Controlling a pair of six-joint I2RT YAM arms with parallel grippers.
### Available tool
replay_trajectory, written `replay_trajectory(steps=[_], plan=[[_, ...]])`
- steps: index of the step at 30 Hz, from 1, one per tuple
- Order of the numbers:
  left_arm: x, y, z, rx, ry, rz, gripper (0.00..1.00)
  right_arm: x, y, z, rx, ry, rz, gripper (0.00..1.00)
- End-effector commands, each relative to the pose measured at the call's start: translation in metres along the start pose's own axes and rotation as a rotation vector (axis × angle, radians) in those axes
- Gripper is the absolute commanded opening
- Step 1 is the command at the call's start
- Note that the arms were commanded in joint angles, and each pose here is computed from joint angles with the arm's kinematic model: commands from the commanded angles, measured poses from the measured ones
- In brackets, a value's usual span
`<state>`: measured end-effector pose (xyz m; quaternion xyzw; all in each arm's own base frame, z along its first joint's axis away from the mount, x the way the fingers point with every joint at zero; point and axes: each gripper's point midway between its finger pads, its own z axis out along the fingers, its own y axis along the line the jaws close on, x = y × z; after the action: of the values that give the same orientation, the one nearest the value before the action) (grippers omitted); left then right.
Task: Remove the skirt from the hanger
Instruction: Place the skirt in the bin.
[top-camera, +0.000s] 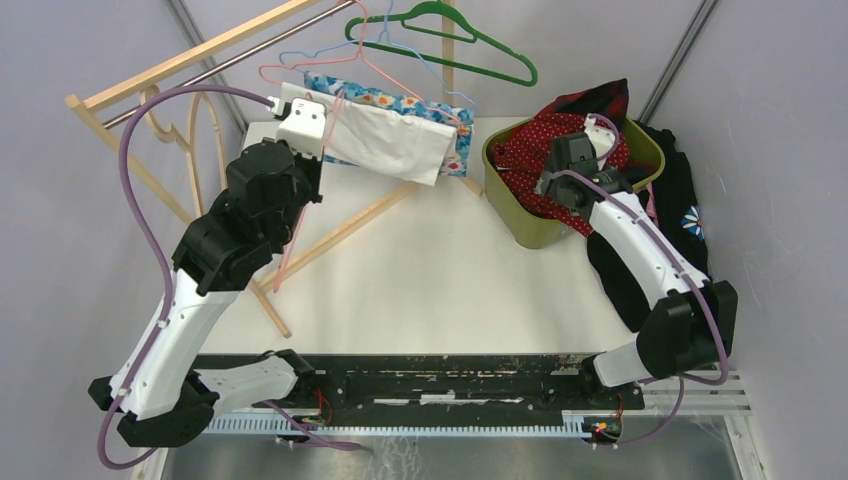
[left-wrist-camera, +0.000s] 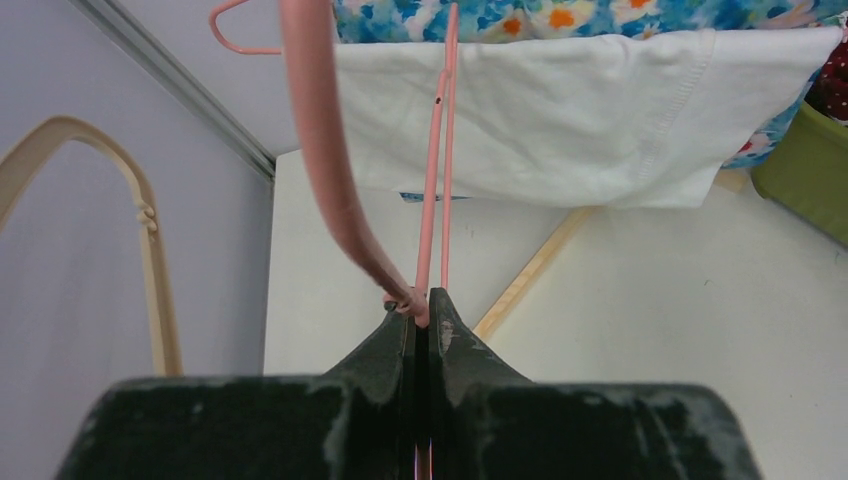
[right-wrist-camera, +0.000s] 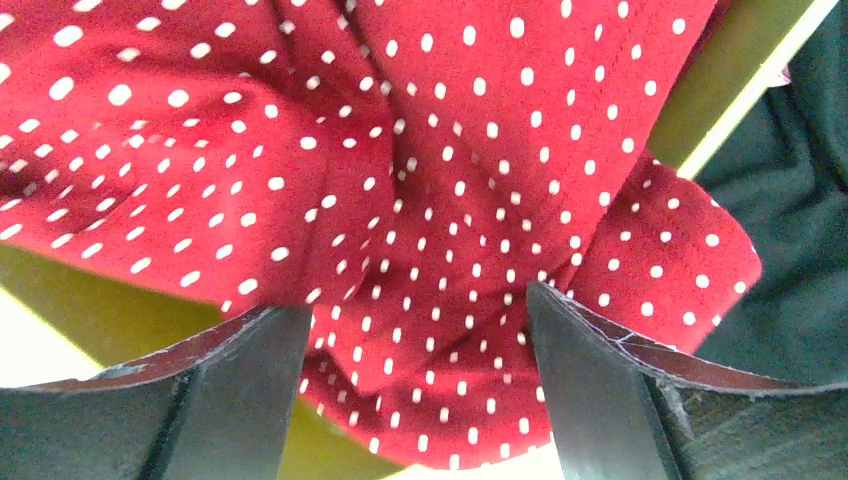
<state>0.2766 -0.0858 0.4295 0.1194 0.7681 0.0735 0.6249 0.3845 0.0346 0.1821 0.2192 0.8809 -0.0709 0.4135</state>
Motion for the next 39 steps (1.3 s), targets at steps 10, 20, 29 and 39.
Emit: replay_trajectory(steps=[10,20,29,39], plan=[[-0.023,0.011,-0.017,-0.008,-0.097,-0.173,0.03,-0.145,0.025,-0.134,-0.124,-0.32,0.065,0.84],[-0.014,0.043,-0.019,-0.205,-0.139,-0.236,0.03,-0.155,0.044,-0.117,-0.128,-0.351,0.032,0.84],[-0.034,0.047,0.012,-0.36,-0.2,-0.242,0.03,-0.153,0.054,-0.107,-0.141,-0.343,0.003,0.84],[-0.043,0.077,0.047,-0.495,-0.237,-0.304,0.03,-0.154,0.055,-0.101,-0.129,-0.359,-0.03,0.84]])
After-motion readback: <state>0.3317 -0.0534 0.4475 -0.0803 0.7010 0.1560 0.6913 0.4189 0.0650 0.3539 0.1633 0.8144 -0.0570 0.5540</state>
